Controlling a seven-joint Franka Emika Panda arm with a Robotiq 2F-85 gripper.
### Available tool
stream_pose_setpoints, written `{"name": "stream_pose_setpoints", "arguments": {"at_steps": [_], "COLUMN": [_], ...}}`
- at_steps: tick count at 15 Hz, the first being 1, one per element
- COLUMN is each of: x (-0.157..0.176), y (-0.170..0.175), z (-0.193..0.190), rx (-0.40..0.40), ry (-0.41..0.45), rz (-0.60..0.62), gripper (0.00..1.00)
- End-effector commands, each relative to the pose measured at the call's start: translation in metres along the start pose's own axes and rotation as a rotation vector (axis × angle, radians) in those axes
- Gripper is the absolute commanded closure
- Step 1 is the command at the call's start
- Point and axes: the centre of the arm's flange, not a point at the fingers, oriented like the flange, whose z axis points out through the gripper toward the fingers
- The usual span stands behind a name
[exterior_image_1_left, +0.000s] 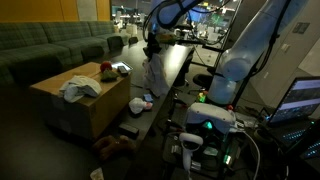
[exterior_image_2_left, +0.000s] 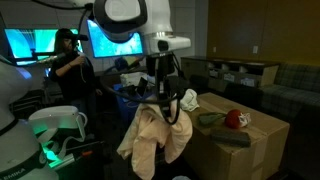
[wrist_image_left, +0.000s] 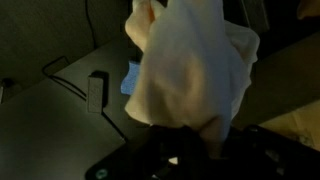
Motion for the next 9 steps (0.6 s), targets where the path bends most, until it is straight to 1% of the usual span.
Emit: {"name": "stream_pose_setpoints", "arguments": {"at_steps": [1, 2, 3, 4, 5, 6, 9], "x": [0.008, 0.01, 0.011, 0.013, 0.014, 0.016, 0.022], "y": [-0.003, -0.006, -0.006, -0.009, -0.009, -0.012, -0.018], "z": [0.059, 0.078, 0.089, 0.106, 0.114, 0.128, 0.155], "rx": [0.001, -0.019, -0.014, -0.025, -0.022, -0.028, -0.042], "ry": [-0.071, -0.077, -0.102, -0.11, -0.123, -0.126, -0.11], "rz": [-0.047, -0.041, -0.048, -0.04, -0.038, -0.029, 0.01], "gripper": [0.94, 0.94, 0.94, 0.94, 0.94, 0.94, 0.94]}}
